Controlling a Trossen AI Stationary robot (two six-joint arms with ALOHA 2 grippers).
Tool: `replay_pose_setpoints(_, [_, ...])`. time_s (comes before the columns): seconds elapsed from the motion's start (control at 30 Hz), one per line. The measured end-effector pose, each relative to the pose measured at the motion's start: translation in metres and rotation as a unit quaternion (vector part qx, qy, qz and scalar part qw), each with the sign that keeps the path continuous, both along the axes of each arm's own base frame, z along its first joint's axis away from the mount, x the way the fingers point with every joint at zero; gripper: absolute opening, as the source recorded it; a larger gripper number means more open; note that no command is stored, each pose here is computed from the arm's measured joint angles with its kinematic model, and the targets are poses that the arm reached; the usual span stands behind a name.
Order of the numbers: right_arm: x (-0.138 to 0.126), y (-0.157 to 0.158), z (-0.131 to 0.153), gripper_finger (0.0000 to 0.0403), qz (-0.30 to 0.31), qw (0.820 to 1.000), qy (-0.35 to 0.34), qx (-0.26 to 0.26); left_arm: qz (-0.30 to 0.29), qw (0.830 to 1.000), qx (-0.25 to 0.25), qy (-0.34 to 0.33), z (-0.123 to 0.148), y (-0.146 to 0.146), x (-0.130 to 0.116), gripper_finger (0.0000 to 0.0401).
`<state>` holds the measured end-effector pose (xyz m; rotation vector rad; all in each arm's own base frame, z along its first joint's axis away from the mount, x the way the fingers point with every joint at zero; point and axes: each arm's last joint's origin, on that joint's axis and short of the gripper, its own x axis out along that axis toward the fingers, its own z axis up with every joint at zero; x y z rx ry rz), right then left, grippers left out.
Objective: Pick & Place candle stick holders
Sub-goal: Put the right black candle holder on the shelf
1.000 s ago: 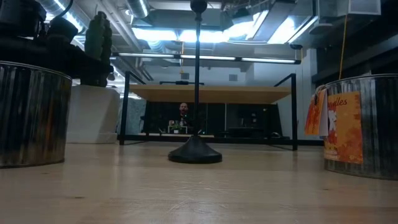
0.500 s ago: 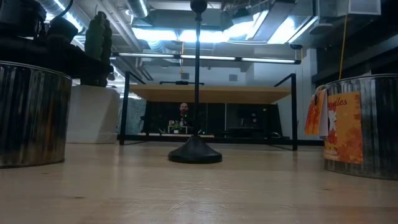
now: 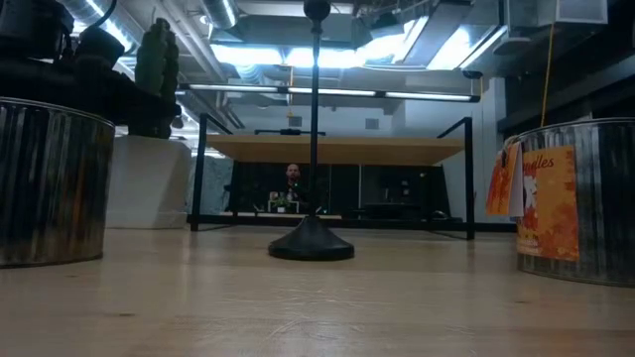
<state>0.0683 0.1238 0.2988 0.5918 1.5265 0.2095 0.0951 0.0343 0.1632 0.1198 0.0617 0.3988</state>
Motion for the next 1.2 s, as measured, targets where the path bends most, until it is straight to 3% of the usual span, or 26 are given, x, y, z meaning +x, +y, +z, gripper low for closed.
replay_pose_setpoints(0.33, [-0.017, 0.002, -0.006, 0.0047, 0.051, 0.997, -0.016, -0.060, 0.000, 1.000, 0.000, 0.000, 0.000, 0.000, 0.000, 0.0088])
replay_pose_setpoints(0.8, [-0.033, 0.034, -0.025, 0.0051, 0.101, 0.990, -0.013, -0.095, 0.000, 1.000, 0.000, 0.000, 0.000, 0.000, 0.000, 0.0088])
replay_pose_setpoints(1.2, [-0.039, 0.047, -0.034, 0.0182, 0.123, 0.983, -0.038, -0.129, 0.000, 1.000, 0.000, 0.000, 0.000, 0.000, 0.000, 0.0088])
